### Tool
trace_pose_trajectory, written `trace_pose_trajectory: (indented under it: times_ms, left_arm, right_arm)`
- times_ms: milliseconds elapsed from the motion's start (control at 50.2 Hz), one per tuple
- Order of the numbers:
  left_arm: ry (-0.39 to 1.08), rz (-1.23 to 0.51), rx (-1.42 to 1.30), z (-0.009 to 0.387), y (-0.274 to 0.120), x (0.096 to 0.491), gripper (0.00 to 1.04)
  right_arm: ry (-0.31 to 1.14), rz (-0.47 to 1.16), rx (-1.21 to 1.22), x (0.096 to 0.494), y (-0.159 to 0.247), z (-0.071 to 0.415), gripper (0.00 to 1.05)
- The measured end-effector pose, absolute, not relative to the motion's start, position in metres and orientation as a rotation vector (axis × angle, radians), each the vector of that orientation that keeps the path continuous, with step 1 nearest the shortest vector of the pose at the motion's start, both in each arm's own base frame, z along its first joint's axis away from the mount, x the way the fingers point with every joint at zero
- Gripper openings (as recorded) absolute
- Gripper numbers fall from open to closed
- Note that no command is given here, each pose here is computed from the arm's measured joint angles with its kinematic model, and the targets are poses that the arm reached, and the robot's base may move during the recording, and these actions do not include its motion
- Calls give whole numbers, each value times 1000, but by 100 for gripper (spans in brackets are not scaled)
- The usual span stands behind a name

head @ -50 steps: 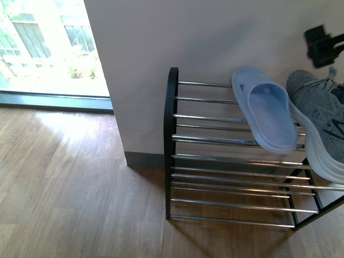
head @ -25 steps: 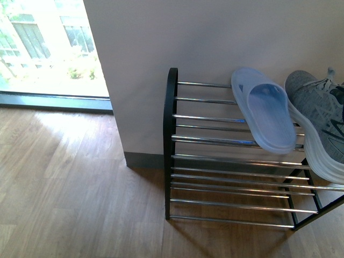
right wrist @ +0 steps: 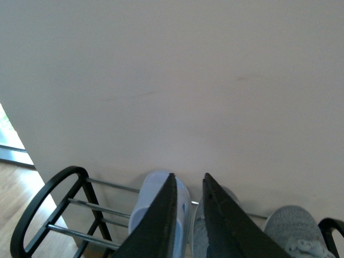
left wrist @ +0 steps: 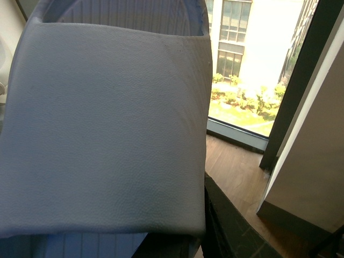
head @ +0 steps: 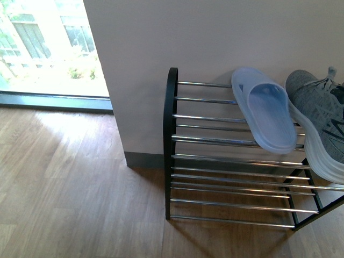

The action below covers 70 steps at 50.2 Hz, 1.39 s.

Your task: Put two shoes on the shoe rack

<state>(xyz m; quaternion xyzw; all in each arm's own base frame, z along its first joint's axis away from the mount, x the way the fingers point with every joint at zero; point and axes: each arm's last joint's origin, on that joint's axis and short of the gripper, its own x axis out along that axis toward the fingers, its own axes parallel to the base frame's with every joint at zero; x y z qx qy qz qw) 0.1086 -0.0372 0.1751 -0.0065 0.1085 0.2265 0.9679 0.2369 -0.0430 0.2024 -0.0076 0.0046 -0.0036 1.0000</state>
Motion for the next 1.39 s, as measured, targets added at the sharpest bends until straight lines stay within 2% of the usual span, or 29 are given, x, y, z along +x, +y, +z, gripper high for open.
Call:
trace_pose_trajectory:
  times_ms: [80,557,956,1394]
  left_arm:
    - [219,458,-13,175,-37,109,2]
    - [219,458,-13,175,-37,109,2]
    - [219,458,-13,175,-37,109,2]
    - [219,458,-13,175,-37,109,2]
  right_arm:
    - [16,-10,-13,223,-36,196,1]
    - [11,-3,-10,172,-12,178,2]
    - [15,-4,-11,148,-1,163,2]
    - [-12,-4,-11,130,0,171,2]
